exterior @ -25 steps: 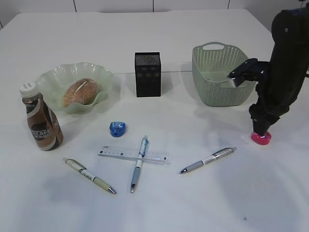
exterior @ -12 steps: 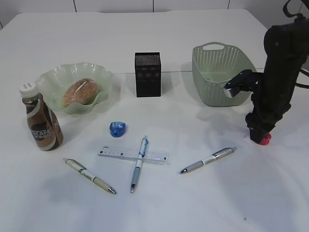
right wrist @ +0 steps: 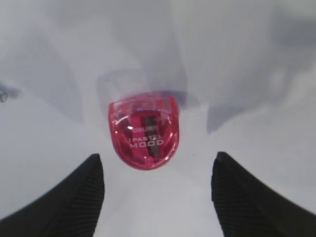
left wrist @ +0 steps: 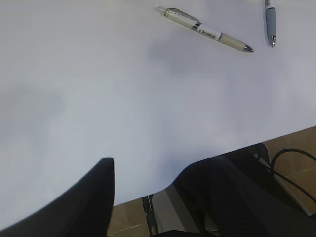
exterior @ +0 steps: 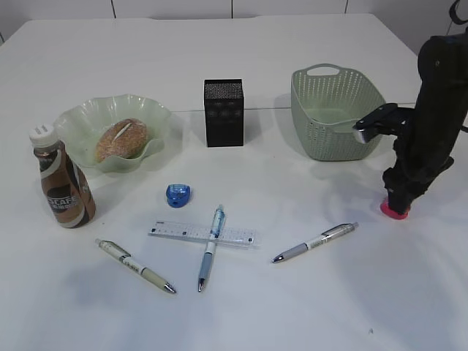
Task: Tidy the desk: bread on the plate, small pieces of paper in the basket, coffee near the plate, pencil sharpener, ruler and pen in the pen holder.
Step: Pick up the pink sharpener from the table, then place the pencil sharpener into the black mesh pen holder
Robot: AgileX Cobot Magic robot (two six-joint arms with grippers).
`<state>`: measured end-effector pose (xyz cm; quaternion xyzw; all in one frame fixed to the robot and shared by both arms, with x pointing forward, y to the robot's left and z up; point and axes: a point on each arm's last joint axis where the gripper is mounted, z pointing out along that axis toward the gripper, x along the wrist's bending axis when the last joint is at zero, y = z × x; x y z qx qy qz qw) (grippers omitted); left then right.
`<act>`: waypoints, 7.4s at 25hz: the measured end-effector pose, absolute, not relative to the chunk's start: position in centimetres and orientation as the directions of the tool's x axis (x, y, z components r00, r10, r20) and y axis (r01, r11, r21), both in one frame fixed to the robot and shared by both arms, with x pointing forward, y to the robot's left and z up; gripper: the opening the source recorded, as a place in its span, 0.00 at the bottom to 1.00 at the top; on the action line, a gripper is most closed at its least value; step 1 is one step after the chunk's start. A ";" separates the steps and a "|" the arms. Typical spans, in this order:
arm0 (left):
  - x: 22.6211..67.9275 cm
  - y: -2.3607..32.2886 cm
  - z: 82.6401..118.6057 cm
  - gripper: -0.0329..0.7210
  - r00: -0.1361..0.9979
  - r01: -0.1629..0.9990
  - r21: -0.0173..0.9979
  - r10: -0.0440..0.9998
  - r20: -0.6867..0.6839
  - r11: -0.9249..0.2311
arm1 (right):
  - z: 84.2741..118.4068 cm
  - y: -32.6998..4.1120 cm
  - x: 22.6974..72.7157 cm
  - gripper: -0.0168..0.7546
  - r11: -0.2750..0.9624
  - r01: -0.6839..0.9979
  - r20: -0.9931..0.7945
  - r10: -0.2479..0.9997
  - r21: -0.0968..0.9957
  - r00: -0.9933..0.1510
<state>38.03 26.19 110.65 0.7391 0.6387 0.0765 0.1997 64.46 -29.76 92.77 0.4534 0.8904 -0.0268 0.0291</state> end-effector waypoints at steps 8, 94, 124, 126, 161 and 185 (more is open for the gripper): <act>38.0 26.2 110.7 0.61 0.172 0.914 0.393 0.975 -0.142 -0.104 | 92.8 -29.4 64.6 0.71 0.583 0.812 -0.043 0.812 0.019 -0.582; 38.0 26.2 110.7 0.59 0.172 0.914 0.393 0.975 -0.142 -0.104 | 91.8 -29.1 64.9 0.71 0.529 0.847 -0.024 0.848 0.040 -0.529; 38.0 26.2 110.7 0.59 0.172 0.914 0.393 0.975 -0.142 -0.104 | 90.8 -29.5 65.1 0.71 0.540 0.842 -0.048 0.841 -0.002 -0.540; 38.0 26.2 110.7 0.59 0.172 0.914 0.393 0.975 -0.142 -0.104 | 90.8 -29.4 65.1 0.71 0.535 0.845 -0.040 0.844 0.004 -0.534; 38.0 26.2 110.7 0.59 0.172 0.914 0.393 0.974 -0.144 -0.104 | 94.2 -28.1 66.2 0.46 0.368 0.930 0.116 0.923 0.009 -0.367; 38.0 26.1 110.7 0.59 0.173 0.914 0.392 0.973 -0.154 -0.101 | 103.6 -15.3 68.2 0.46 0.457 0.816 0.194 0.817 0.355 -0.542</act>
